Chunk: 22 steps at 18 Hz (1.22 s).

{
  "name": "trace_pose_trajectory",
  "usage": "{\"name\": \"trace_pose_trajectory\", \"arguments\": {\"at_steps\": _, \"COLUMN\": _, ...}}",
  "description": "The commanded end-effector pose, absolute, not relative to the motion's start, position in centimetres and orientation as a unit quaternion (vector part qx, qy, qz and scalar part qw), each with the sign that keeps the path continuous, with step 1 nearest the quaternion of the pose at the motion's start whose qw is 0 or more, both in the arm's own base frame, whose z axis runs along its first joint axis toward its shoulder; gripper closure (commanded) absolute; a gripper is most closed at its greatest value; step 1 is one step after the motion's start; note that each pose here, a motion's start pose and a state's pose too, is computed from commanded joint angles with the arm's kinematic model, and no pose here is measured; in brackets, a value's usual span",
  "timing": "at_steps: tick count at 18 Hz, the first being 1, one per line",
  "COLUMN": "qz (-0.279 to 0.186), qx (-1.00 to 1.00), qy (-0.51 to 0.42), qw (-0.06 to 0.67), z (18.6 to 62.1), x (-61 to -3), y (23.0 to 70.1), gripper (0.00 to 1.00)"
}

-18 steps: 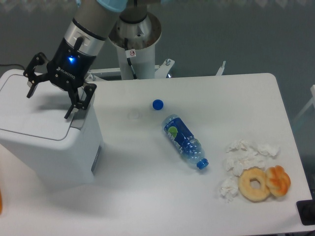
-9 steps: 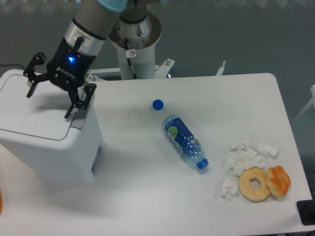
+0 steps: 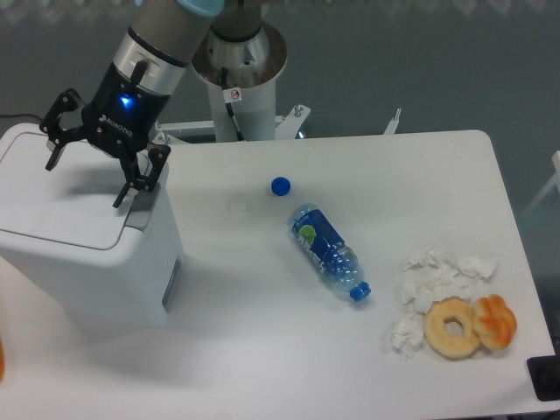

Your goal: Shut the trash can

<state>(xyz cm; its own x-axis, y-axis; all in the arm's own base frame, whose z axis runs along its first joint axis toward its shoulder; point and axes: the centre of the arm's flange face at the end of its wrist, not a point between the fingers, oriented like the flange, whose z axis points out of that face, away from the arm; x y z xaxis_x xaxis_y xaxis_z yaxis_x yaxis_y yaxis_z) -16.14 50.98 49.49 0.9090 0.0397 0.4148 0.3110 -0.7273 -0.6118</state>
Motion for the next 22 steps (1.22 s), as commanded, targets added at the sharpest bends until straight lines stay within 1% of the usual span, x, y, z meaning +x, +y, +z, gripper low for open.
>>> {"name": "trace_pose_trajectory", "arguments": {"at_steps": 10, "qz": -0.11, "qx": -0.889, "qy": -0.17, "qw": 0.412, "z": 54.9, "x": -26.7, "y": 46.0, "gripper": 0.0}}
{"name": "trace_pose_trajectory", "arguments": {"at_steps": 12, "qz": -0.089, "qx": -0.887, "qy": -0.164, "qw": 0.423, "z": 56.2, "x": -28.4, "y": 45.1, "gripper": 0.0}}
{"name": "trace_pose_trajectory", "arguments": {"at_steps": 14, "qz": -0.061, "qx": -0.891, "qy": -0.137, "qw": 0.428, "z": 56.3, "x": -29.9, "y": 44.2, "gripper": 0.0}}
{"name": "trace_pose_trajectory", "arguments": {"at_steps": 15, "qz": -0.036, "qx": -0.898, "qy": -0.12, "qw": 0.421, "z": 56.1, "x": -30.6, "y": 43.6, "gripper": 0.0}}
{"name": "trace_pose_trajectory", "arguments": {"at_steps": 18, "qz": 0.077, "qx": -0.927, "qy": -0.059, "qw": 0.362, "z": 55.7, "x": -31.8, "y": 42.1, "gripper": 0.0}}
{"name": "trace_pose_trajectory", "arguments": {"at_steps": 21, "qz": 0.153, "qx": -0.946, "qy": 0.008, "qw": 0.286, "z": 55.7, "x": -31.5, "y": 40.5, "gripper": 0.0}}
{"name": "trace_pose_trajectory", "arguments": {"at_steps": 22, "qz": 0.168, "qx": -0.951, "qy": 0.027, "qw": 0.26, "z": 55.3, "x": -31.4, "y": 40.0, "gripper": 0.0}}
